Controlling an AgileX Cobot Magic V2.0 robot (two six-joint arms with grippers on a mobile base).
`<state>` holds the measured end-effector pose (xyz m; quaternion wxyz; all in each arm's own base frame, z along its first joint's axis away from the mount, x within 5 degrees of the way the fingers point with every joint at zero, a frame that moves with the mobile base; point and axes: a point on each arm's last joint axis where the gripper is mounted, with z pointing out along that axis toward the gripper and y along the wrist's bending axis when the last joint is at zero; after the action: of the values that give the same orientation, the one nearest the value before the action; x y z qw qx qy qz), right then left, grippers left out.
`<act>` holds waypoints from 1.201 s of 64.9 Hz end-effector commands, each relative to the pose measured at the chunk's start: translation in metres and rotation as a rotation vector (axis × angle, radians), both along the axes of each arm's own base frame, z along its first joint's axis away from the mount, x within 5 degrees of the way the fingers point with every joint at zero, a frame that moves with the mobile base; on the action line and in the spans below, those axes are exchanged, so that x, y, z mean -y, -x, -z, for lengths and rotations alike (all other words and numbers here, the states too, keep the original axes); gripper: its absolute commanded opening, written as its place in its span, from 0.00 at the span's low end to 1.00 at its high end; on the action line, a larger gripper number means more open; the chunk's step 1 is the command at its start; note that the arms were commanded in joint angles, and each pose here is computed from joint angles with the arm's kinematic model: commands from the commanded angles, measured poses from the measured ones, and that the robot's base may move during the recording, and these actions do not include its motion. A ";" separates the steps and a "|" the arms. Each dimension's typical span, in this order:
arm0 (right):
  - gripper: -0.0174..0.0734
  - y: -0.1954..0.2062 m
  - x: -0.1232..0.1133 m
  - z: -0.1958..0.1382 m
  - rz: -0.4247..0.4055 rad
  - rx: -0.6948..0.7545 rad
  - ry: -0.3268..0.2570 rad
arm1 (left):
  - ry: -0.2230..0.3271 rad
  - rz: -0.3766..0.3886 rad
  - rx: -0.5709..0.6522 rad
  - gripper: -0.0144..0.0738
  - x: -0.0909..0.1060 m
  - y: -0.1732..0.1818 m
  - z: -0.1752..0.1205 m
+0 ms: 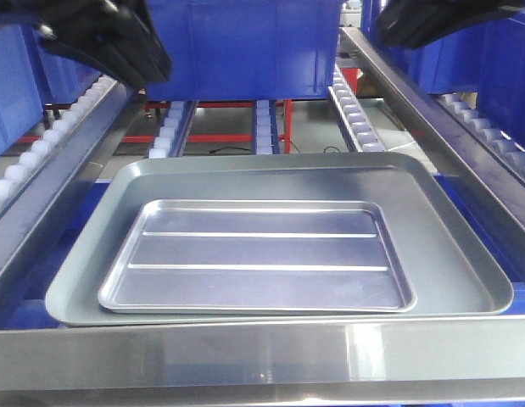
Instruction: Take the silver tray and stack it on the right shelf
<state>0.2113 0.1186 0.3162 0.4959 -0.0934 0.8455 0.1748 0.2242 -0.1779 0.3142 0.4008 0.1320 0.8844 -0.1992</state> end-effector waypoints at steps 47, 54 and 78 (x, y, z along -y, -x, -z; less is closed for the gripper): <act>0.25 0.150 0.071 -0.005 -0.217 0.768 -0.108 | 0.295 0.160 0.711 0.06 -0.123 0.162 0.020; 0.25 0.150 0.071 -0.005 -0.217 0.768 -0.108 | 0.293 0.160 0.710 0.06 -0.123 0.162 0.021; 0.25 0.147 0.070 0.012 -0.212 0.702 -0.125 | 0.293 0.160 0.710 0.06 -0.123 0.162 0.021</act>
<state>0.0662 0.0458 0.2984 0.7282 -0.2036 0.6195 0.2108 0.0653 -0.0525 0.2773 0.6531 0.1962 0.6781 -0.2741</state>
